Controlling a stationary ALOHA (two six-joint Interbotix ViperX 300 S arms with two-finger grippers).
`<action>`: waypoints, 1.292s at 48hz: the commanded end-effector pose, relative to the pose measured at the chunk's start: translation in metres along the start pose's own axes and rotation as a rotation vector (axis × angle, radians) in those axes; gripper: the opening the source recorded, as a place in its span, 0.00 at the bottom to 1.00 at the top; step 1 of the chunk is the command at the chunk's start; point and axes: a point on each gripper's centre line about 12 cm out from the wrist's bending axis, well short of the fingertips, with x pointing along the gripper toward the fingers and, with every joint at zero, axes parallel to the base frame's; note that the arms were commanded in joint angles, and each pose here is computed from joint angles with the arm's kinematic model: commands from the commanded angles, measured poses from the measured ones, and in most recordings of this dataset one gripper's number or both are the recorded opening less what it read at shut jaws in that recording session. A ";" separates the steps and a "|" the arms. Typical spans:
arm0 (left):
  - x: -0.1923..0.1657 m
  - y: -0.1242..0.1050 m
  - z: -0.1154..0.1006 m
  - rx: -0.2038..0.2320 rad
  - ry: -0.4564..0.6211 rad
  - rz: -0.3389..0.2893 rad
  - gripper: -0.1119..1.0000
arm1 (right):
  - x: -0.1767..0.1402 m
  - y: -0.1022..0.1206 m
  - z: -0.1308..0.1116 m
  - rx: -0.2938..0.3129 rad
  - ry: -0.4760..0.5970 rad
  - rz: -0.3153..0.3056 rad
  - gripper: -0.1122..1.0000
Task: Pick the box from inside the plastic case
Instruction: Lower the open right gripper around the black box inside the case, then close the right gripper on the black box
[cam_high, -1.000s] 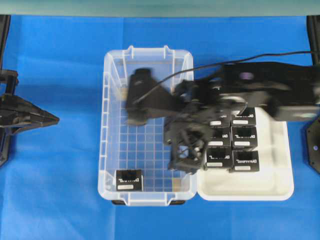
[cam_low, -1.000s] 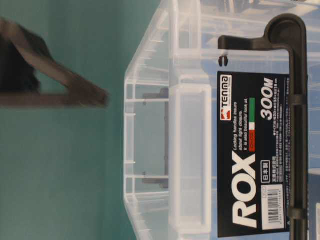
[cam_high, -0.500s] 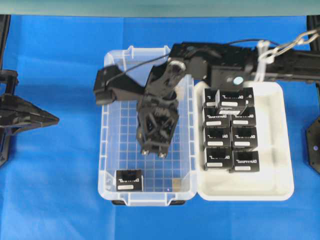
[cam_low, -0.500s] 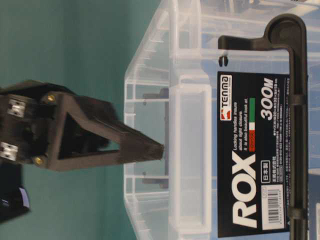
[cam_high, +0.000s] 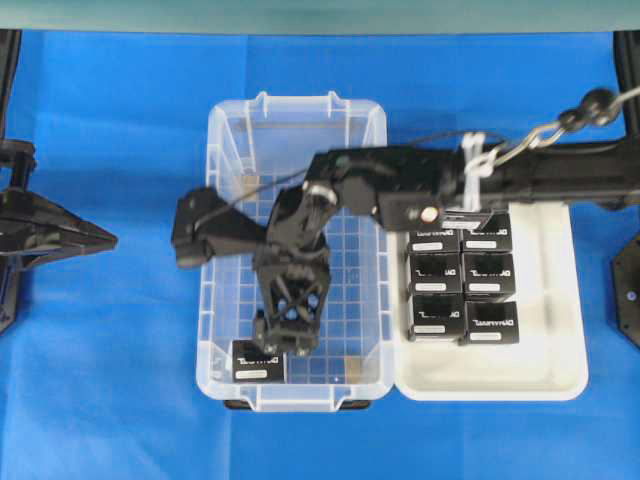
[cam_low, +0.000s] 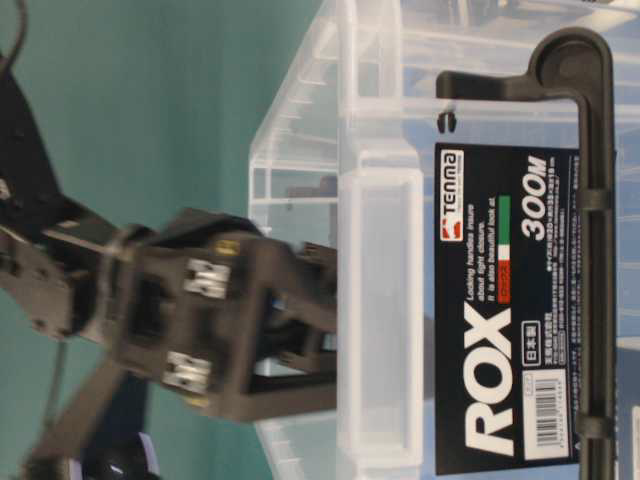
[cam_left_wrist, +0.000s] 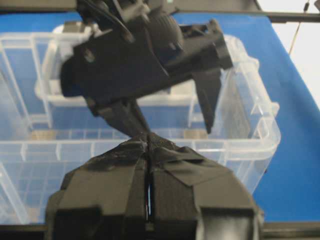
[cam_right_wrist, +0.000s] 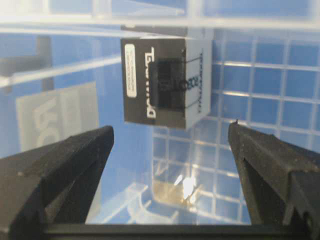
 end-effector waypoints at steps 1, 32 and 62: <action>-0.001 0.000 0.011 0.001 -0.018 0.001 0.04 | 0.015 0.006 0.000 -0.015 0.000 0.002 0.99; -0.001 0.000 0.010 0.003 -0.014 0.002 0.04 | 0.058 0.006 0.001 -0.022 -0.039 -0.029 0.99; -0.005 0.001 0.011 0.002 -0.005 0.005 0.04 | 0.069 -0.012 -0.010 -0.035 0.065 -0.011 0.99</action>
